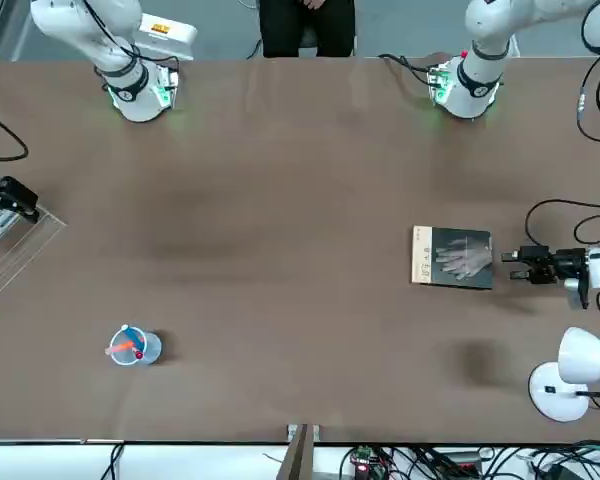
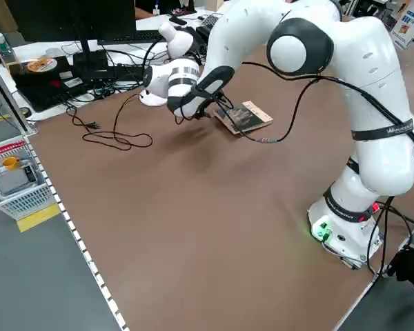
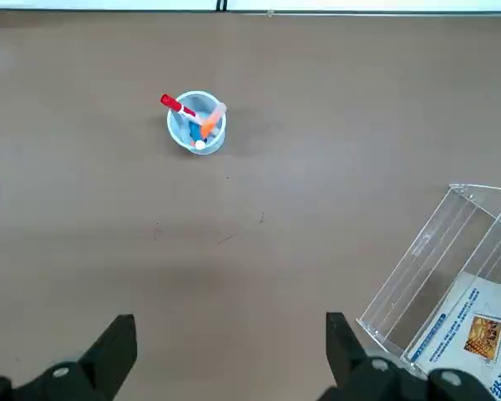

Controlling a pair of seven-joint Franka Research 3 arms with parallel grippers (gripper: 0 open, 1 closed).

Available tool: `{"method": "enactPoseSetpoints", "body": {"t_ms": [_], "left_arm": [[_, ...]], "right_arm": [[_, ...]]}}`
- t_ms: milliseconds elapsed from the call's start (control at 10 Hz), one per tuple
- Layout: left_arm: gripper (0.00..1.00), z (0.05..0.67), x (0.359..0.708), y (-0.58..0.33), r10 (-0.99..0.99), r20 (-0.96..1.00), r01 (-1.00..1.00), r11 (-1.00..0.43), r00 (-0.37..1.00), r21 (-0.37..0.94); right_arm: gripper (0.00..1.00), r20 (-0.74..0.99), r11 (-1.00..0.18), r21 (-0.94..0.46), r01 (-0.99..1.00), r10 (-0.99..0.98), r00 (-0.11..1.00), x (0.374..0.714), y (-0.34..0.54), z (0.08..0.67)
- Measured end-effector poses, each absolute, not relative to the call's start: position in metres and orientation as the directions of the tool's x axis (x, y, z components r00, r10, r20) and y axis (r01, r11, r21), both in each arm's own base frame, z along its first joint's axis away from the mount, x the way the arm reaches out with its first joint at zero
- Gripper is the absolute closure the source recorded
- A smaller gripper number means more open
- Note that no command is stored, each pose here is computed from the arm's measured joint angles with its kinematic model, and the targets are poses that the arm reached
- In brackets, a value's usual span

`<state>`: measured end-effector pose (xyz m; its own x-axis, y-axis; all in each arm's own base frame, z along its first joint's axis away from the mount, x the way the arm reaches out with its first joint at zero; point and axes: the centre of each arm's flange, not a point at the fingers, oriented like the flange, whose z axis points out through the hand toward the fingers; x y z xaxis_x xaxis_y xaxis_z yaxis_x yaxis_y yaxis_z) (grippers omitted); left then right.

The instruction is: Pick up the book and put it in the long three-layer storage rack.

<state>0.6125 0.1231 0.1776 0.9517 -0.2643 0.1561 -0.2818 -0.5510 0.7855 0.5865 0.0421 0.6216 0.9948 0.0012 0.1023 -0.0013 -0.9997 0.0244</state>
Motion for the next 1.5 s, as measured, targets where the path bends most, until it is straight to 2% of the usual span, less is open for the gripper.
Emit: {"method": "enactPoseSetpoints", "body": {"t_ms": [900,1100,1200,1500], "left_arm": [[0.03,0.153,0.614,0.121,-0.248,0.139,-0.254,-0.533,0.959,0.807],[0.12,0.147,0.614,0.120,-0.246,0.134,-0.249,-0.530,0.960,0.811],[0.12,0.146,0.614,0.120,-0.246,0.134,-0.248,-0.529,0.960,0.811],[0.21,0.144,0.614,0.119,-0.229,0.137,-0.241,-0.521,0.964,0.819]], "right_arm": [[0.00,0.101,-1.000,0.024,-0.001,0.001,0.995,0.586,0.042,0.621],[0.00,0.101,-1.000,0.024,-0.001,0.001,0.995,0.586,0.042,0.621],[0.00,0.101,-1.000,0.024,-0.001,0.001,0.995,0.586,0.042,0.621],[0.00,0.099,-1.000,0.025,-0.001,0.001,0.995,0.586,0.042,0.621]]}}
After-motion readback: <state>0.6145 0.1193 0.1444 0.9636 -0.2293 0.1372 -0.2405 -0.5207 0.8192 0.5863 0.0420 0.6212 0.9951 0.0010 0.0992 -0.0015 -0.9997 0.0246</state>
